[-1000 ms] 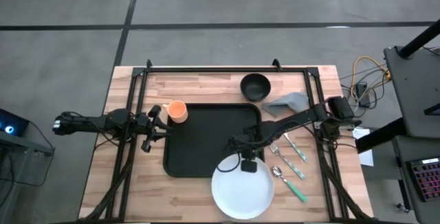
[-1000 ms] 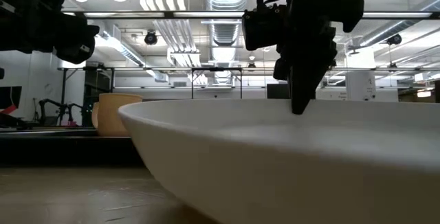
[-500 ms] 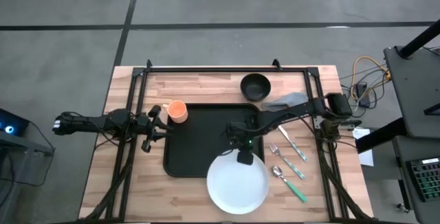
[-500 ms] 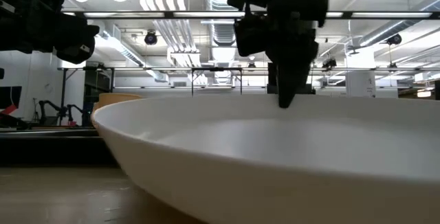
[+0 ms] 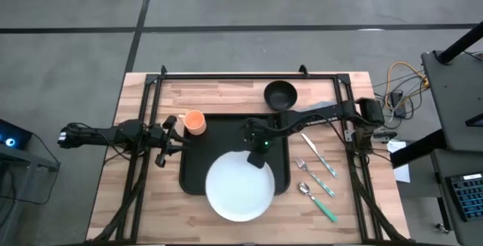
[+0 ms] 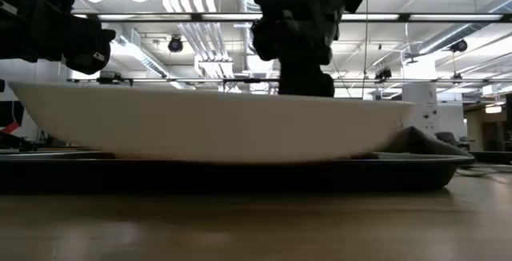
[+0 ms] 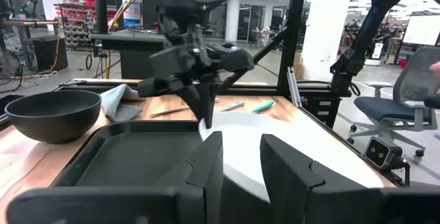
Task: Set up tray
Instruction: Put the white plate on the black serving tray
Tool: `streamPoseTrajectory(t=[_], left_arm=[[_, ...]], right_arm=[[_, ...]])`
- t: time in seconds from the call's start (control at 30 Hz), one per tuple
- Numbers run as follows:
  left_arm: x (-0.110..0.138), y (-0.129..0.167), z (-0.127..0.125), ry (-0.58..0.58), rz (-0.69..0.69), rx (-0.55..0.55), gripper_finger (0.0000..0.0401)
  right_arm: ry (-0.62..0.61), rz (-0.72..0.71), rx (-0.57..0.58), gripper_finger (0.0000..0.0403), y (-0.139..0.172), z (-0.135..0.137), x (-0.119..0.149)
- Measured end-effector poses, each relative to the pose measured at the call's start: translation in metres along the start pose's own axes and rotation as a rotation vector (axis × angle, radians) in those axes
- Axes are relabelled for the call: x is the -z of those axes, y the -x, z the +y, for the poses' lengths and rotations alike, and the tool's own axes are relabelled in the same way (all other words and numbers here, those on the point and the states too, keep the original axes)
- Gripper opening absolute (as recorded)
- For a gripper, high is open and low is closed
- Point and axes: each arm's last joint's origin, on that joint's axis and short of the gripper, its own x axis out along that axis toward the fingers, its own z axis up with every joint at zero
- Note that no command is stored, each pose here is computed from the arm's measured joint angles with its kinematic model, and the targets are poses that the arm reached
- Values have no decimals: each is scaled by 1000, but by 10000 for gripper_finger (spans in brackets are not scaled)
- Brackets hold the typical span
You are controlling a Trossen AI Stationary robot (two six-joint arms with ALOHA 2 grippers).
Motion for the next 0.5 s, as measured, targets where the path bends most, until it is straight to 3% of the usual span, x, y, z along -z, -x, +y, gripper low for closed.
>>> streamPoseTrajectory(t=[0.3,0.5], left_arm=[[0,0,0,0,0,0,80],[0,0,0,0,0,0,80]], right_arm=[[-247,-124,-55,9,3,-6,-17],[-424,-172,-1,8,0,-9,-16]])
